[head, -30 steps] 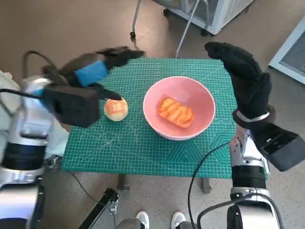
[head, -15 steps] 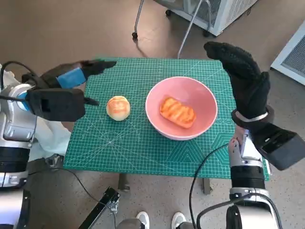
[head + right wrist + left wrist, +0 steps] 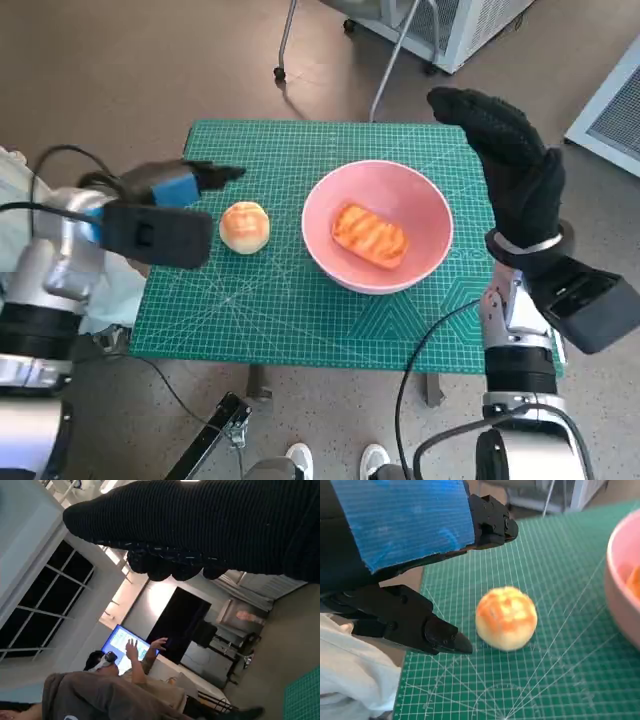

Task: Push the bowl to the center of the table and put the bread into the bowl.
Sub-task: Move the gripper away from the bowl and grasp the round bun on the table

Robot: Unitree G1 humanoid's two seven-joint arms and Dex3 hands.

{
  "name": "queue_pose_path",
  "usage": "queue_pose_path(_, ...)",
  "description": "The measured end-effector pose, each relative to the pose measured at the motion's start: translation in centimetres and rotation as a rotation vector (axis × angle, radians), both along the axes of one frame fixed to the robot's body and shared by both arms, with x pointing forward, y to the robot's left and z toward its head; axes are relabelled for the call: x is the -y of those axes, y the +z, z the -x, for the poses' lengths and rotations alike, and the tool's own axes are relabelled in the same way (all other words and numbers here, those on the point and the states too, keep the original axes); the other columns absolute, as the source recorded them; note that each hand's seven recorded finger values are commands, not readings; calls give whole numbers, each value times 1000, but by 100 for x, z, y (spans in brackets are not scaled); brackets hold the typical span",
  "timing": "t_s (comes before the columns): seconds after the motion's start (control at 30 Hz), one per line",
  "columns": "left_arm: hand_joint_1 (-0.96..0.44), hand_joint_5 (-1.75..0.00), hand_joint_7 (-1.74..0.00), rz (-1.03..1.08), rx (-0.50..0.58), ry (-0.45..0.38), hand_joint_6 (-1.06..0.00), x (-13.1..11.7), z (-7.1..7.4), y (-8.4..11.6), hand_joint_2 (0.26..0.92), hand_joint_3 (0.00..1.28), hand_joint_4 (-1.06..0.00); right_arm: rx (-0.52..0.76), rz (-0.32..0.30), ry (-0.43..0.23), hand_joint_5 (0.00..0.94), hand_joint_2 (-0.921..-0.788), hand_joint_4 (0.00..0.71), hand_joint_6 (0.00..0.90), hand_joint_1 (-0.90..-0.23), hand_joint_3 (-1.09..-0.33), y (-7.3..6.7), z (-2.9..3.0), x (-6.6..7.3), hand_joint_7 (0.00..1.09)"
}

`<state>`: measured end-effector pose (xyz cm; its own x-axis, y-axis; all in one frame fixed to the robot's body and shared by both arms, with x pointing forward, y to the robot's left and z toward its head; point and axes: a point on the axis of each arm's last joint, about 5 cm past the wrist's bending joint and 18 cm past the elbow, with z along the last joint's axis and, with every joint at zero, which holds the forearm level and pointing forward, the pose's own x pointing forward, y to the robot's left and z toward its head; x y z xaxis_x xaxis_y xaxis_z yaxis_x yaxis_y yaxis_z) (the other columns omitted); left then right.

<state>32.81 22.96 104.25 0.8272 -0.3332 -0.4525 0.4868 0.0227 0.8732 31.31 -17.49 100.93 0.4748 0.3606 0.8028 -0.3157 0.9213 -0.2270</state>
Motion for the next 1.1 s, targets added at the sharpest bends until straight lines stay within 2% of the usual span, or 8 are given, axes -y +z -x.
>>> queue_pose_path(0.57, -19, -28, -72, -48, 9, -25, -319, 241, -165, -331, 829, 3, -197, 19, 13, -1, 6, -921, 268, -1, -675, -731, 42, 12, 24, 905)
queue_pose_path(0.8, -25, -45, -102, -69, 9, -7, -392, 266, -172, -491, 879, 25, -268, 33, 23, -10, 6, -921, 268, -1, -682, -730, 64, 31, 56, 916)
queue_pose_path(0.97, -46, -71, -164, -75, 20, 20, -518, 279, -172, -607, 913, 52, -408, 34, 27, -14, 6, -921, 268, -1, -691, -729, 66, 40, 53, 921)
queue_pose_path(1.03, -50, -63, -253, -78, 25, 31, -561, 293, -172, -652, 917, 79, -489, 31, 29, -15, 6, -921, 268, -1, -692, -728, 62, 41, 50, 922)
queue_pose_path(1.1, -47, -119, -408, -79, 30, 38, -583, 305, -170, -688, 919, 100, -622, 28, 30, -15, 6, -921, 268, -1, -688, -728, 58, 41, 46, 922)
